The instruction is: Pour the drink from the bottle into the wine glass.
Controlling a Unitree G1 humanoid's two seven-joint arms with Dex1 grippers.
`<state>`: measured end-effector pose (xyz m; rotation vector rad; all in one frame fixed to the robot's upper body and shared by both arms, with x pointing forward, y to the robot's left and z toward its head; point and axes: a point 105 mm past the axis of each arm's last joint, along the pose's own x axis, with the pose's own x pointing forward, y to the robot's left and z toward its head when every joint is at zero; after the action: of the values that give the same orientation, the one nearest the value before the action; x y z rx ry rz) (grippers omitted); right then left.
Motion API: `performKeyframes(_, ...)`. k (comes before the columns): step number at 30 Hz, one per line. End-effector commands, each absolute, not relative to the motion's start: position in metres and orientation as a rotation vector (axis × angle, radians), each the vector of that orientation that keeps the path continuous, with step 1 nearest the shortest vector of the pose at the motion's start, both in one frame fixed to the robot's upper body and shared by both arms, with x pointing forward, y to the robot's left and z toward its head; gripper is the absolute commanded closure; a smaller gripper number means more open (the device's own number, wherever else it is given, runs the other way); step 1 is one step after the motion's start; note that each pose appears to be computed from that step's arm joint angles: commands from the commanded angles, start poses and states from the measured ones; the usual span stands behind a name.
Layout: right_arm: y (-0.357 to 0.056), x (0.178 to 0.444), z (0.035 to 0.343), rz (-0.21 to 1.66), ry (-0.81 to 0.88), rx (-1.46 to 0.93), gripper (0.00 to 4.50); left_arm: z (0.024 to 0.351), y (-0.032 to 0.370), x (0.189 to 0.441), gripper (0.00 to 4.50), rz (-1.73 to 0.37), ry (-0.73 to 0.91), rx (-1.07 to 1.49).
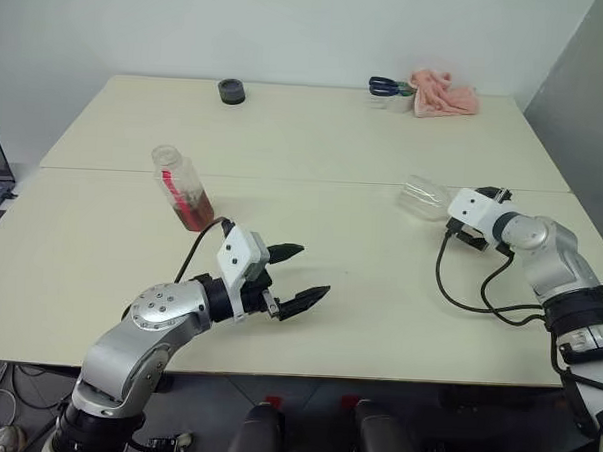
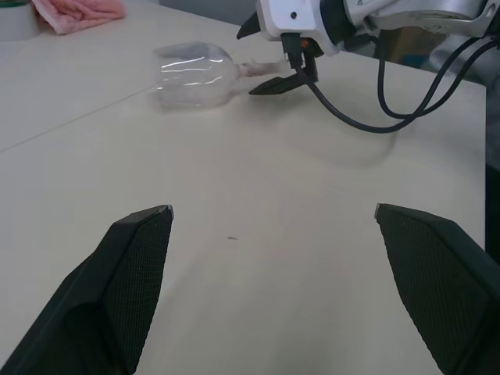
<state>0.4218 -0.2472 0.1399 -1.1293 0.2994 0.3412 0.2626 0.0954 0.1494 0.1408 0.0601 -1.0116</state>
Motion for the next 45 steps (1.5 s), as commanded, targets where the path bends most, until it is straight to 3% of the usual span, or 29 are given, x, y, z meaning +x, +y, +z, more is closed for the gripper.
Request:
performKeyframes(1,-0.241,0.424,0.147,0.352,0.268,-1.132,0.39,0.158,0.093,0.261,0.0,-1.018,0.008,0.155)
performKeyframes(5,-0.241,0.424,0.146,0.365,0.277,-1.135,1.65,0.159,0.095,0.261,0.0,-1.015,0.007,0.16)
performKeyframes(11,-0.239,0.423,0.143,0.377,0.281,-1.147,3.92,0.159,0.095,0.261,0.0,-1.016,0.008,0.161)
performKeyframes(13,-0.239,0.424,0.144,0.375,0.276,-1.16,4.4,0.159,0.095,0.259,0.0,-1.017,0.012,0.161)
performKeyframes(16,-0.237,0.425,0.146,0.374,0.261,-1.165,4.39,0.157,0.097,0.258,0.0,-1.014,0.02,0.16)
performKeyframes(20,-0.194,0.434,0.164,0.435,0.082,-1.066,4.39,0.153,0.107,0.256,0.0,-0.923,0.012,0.142)
performKeyframes(25,-0.121,0.436,0.191,0.57,-0.109,-0.54,4.39,0.148,0.124,0.249,0.0,-0.723,-0.036,0.092)
performKeyframes(33,-0.036,0.43,0.182,0.747,-0.068,-0.003,4.39,0.138,0.129,0.227,0.0,-0.533,-0.023,0.003)
performKeyframes(45,-0.019,0.421,0.136,0.766,0.01,-0.02,4.39,0.141,0.132,0.225,0.0,-0.507,-0.02,0.009)
